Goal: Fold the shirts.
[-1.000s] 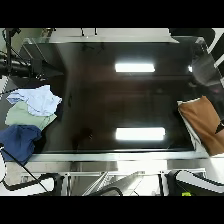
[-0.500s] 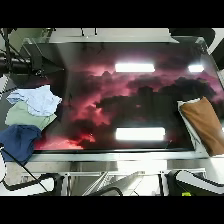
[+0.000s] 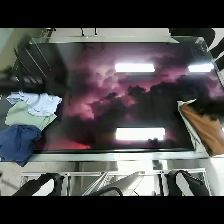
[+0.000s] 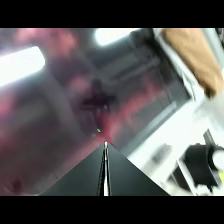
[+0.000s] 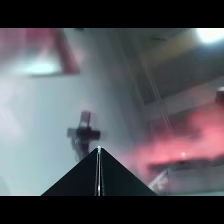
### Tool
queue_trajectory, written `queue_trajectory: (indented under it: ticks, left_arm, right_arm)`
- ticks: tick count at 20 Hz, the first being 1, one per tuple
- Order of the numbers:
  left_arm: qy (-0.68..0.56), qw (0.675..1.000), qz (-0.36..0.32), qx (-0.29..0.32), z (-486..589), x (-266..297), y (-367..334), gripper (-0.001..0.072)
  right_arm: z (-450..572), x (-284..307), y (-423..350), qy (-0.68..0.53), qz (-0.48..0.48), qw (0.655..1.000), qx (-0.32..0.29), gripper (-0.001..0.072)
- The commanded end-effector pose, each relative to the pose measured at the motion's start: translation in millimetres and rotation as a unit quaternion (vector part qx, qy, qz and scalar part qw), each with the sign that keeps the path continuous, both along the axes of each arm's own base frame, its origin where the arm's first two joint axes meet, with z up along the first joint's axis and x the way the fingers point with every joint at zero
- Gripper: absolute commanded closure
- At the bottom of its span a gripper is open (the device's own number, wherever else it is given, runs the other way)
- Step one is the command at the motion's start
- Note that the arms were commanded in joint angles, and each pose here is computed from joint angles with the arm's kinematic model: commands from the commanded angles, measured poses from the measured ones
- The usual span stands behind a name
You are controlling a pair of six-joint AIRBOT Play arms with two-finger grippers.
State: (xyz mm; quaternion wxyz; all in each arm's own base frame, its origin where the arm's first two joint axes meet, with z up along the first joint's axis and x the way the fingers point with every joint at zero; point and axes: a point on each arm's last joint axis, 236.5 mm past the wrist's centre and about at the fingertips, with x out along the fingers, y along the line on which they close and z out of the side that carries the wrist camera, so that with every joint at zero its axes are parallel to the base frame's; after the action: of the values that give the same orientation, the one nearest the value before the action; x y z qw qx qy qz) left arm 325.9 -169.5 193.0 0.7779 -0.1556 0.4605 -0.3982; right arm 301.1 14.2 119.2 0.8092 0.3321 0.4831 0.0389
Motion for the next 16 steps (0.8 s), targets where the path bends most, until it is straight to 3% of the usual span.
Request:
queue_trajectory:
  ticks: [1, 6, 16]
  left_arm:
    - [0.052, 0.999, 0.004, 0.008, -53.8, -63.1, -15.2, 0.0697]
    - [0.085, 0.996, 0.021, 0.002, -95.8, -114.9, -20.7, 0.0695]
    - [0.059, 0.997, 0.045, -0.008, -102.3, -139.1, -17.1, 0.0695]
  right_arm:
    - [-52.2, -47.4, 55.4, -0.027, 0.074, 0.997, -0.013, 0.0692]
    - [-73.7, -62.9, 65.8, -0.012, 0.090, 0.996, -0.008, 0.0692]
    - [-74.8, -65.9, 67.0, -0.006, 0.094, 0.996, -0.006, 0.0692]
